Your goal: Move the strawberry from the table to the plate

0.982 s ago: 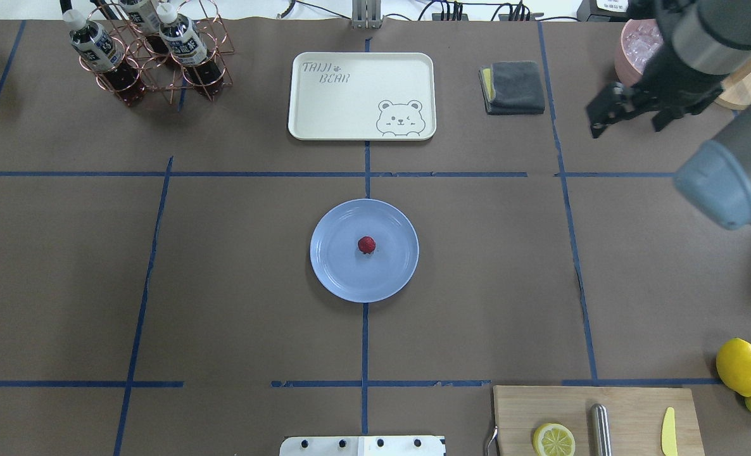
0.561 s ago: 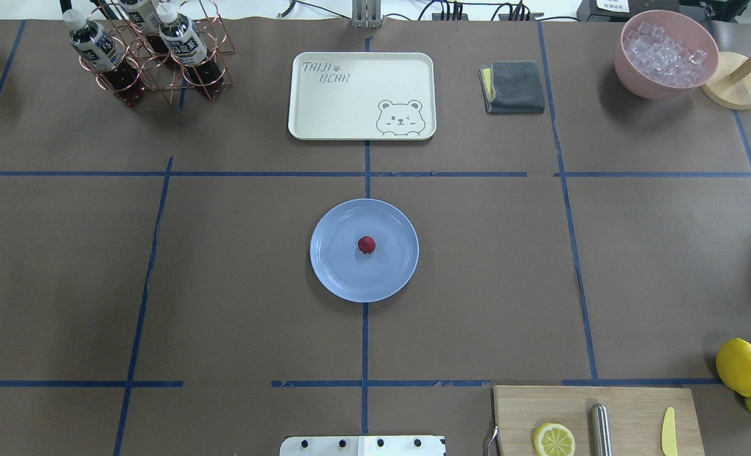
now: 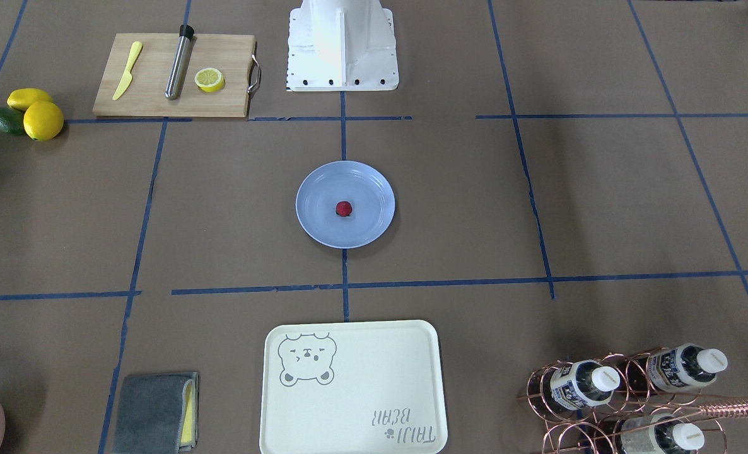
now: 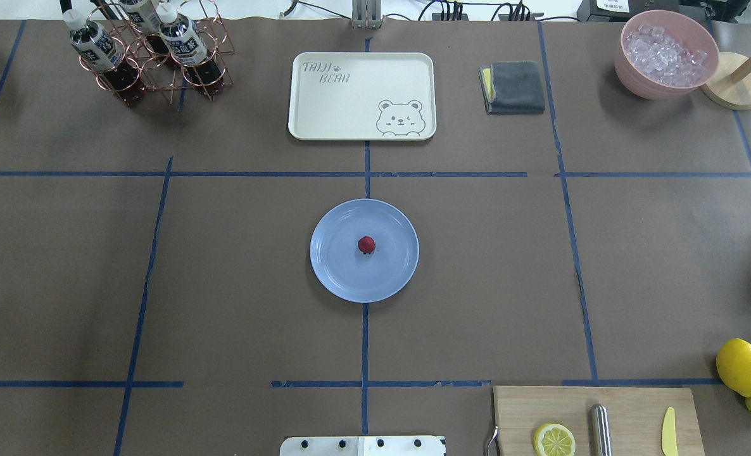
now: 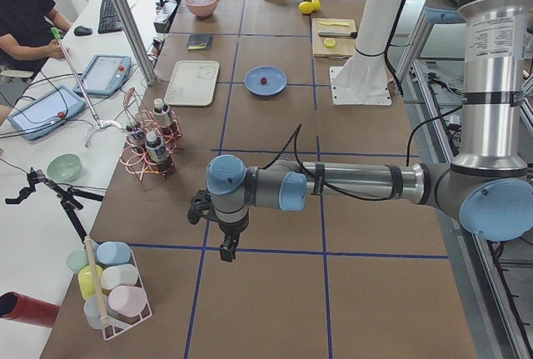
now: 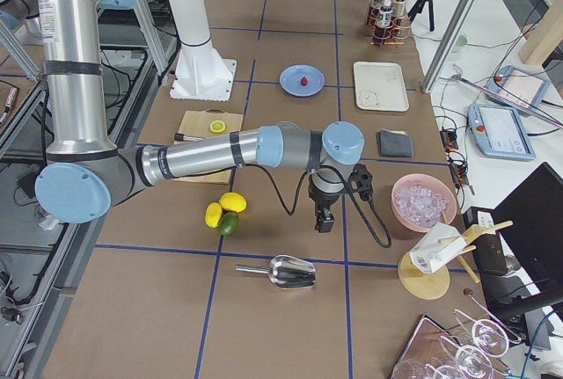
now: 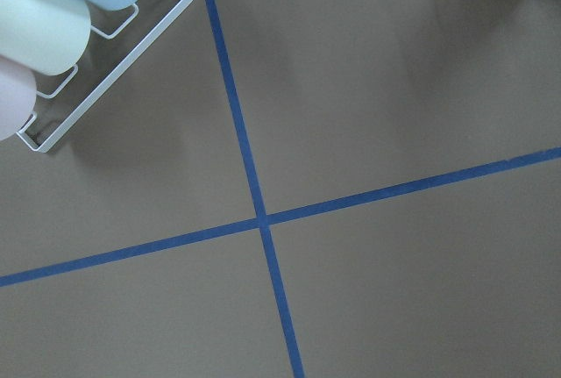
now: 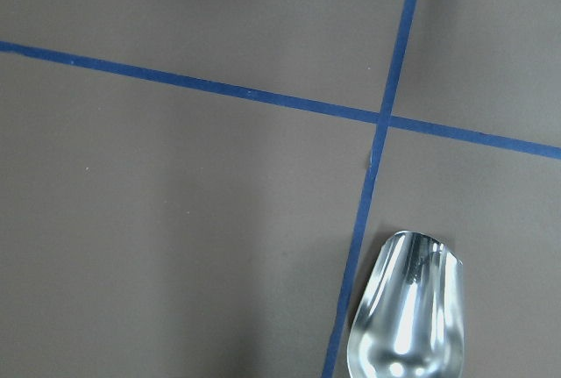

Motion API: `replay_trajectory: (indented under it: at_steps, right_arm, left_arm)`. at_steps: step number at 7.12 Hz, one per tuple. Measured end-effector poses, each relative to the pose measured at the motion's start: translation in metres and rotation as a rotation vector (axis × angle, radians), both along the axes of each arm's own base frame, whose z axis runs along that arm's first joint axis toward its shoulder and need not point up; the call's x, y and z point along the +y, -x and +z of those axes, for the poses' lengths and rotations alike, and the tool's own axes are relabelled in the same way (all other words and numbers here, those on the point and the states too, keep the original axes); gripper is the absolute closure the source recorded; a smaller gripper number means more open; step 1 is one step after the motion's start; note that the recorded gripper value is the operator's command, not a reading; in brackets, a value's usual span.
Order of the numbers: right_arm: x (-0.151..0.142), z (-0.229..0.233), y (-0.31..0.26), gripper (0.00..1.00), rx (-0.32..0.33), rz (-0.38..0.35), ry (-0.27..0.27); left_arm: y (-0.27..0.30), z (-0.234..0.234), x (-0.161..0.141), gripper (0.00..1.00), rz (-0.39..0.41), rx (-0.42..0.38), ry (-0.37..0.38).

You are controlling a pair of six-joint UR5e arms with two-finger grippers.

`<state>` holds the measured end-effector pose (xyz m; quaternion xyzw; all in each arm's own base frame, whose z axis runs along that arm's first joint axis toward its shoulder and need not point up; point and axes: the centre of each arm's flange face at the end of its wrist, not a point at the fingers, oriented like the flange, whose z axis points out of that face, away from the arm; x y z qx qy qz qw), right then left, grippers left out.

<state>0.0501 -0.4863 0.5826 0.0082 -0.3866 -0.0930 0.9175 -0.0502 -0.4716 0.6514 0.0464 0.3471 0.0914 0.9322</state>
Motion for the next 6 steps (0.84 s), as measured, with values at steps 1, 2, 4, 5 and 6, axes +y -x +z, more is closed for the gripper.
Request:
replay_trajectory:
  at_steps: [1,2,4,5,6]
  right_arm:
    - [0.012,0.020,-0.007,0.00,-0.007,0.014,0.002]
    - [0.020,0.039,-0.011,0.00,-0.014,0.026,0.015]
    - [0.028,0.071,-0.022,0.00,-0.024,0.050,0.063]
    - [0.031,0.078,-0.028,0.00,-0.032,0.064,0.077]
    - [0.033,0.082,-0.031,0.00,-0.037,0.073,0.083]
  left_arm:
    - [0.002,0.001,0.001,0.00,-0.005,0.006,0.005]
    - [0.005,0.000,0.002,0.00,-0.014,0.030,0.011]
    - [0.012,-0.003,0.003,0.00,-0.037,0.077,0.020]
    - [0.013,-0.003,0.003,0.00,-0.041,0.082,0.022]
    - [0.013,-0.002,0.004,0.00,-0.042,0.084,0.023]
